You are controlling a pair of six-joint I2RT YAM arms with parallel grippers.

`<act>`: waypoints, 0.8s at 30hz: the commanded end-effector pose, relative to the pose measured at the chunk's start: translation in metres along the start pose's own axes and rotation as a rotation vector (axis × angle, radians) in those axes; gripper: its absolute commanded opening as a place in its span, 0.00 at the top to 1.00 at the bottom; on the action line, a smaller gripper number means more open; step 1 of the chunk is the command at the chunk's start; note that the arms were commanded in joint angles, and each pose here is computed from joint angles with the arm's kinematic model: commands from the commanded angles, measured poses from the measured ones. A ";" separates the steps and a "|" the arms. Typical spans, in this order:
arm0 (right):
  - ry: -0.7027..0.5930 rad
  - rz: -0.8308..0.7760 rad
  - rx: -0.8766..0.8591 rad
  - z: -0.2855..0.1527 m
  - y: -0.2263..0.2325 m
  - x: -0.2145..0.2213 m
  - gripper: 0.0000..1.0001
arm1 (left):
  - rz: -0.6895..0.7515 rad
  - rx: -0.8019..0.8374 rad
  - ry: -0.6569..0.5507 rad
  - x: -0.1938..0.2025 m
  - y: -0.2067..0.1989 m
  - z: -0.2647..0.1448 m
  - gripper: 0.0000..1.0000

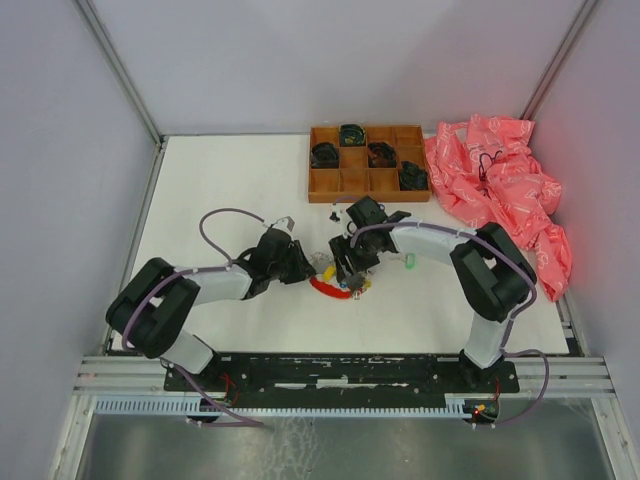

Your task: Put the keys on the keyring

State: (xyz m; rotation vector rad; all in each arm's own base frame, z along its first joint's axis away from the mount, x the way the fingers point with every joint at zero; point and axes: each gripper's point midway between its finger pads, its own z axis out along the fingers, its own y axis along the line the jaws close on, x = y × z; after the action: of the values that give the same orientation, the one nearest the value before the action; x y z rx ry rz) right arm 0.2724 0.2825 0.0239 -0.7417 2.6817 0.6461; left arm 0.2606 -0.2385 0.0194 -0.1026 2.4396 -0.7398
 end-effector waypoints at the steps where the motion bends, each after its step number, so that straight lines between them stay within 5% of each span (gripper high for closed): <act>1: 0.071 -0.010 -0.128 -0.005 0.051 0.044 0.34 | 0.034 -0.011 -0.005 -0.017 0.003 0.016 0.74; 5: 0.013 -0.056 -0.171 -0.019 0.076 0.044 0.34 | 0.095 -0.008 0.003 -0.030 -0.001 0.022 0.71; 16: -0.219 -0.111 -0.036 -0.076 0.034 -0.020 0.27 | 0.186 0.057 -0.070 -0.048 -0.025 -0.019 0.56; 24: -0.218 0.007 -0.099 -0.042 0.032 -0.060 0.45 | 0.186 0.072 -0.038 -0.033 -0.025 -0.028 0.54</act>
State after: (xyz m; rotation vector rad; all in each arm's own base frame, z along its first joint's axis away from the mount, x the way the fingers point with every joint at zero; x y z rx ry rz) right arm 0.2797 0.2867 0.0936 -0.6960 2.4822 0.7371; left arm 0.2829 -0.2403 0.0735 0.0758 2.3266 -0.7301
